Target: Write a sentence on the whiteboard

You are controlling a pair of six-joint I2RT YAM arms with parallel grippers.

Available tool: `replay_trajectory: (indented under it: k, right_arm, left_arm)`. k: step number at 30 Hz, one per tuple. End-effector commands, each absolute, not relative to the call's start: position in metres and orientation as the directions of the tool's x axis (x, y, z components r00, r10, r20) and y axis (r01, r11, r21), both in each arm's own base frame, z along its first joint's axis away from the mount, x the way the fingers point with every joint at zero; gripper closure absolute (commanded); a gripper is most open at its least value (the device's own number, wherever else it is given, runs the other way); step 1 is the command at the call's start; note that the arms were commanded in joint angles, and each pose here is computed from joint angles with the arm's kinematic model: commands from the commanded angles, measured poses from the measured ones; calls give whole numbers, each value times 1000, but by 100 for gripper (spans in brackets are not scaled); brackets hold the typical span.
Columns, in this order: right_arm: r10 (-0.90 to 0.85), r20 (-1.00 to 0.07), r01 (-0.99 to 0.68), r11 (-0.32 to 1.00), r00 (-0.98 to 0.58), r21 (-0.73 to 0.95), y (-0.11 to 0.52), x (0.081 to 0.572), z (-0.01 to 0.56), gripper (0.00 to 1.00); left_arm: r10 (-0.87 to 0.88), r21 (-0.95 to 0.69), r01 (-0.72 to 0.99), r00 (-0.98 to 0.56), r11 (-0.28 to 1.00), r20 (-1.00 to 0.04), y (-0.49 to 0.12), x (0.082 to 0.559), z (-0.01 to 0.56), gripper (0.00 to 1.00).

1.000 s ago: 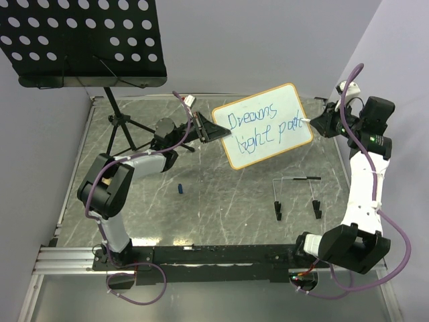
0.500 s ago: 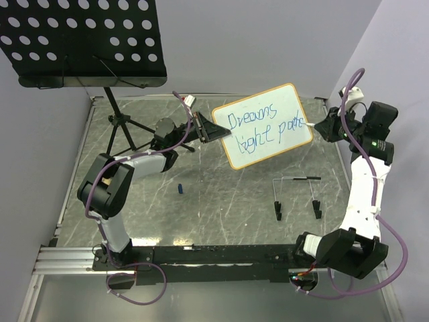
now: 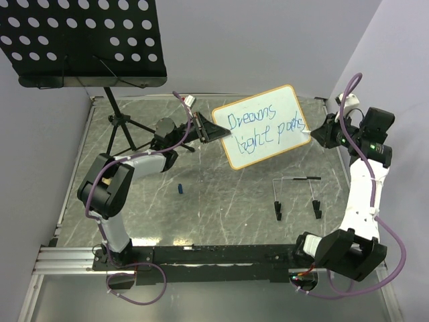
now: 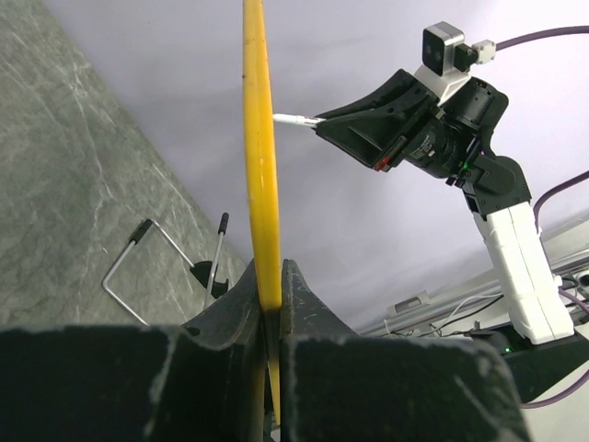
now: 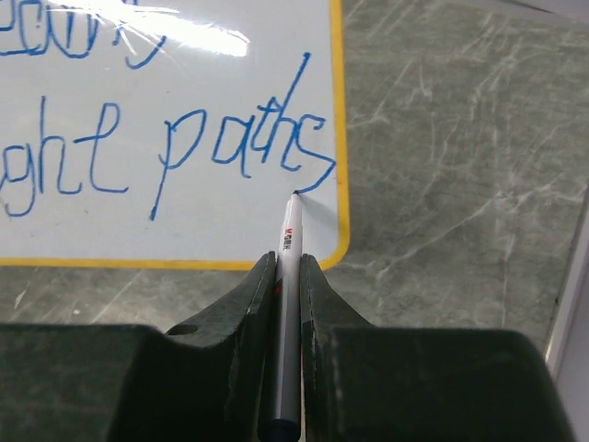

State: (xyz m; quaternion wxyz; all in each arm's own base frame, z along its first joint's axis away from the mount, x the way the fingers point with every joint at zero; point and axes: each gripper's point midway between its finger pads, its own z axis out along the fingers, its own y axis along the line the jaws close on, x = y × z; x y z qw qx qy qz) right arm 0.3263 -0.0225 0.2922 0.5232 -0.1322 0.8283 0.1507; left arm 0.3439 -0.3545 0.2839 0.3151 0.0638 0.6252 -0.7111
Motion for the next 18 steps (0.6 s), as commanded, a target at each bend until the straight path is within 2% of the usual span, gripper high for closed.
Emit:
replay_trajectory:
  k: [1, 8, 18]
  right_arm:
    - [-53, -944, -460, 881, -327, 110, -1, 313, 325, 100]
    - [-44, -986, -509, 860, -162, 45, 17, 299, 395, 100]
    - [-54, -989, -545, 838, -135, 28, 34, 271, 392, 100]
  left_arm:
    - [-433, -721, 683, -688, -116, -582, -349, 334, 345, 99]
    - [-425, -727, 680, -687, -91, -589, -348, 332, 336, 99]
    - [-425, -679, 727, -648, -97, -633, -340, 317, 341, 99]
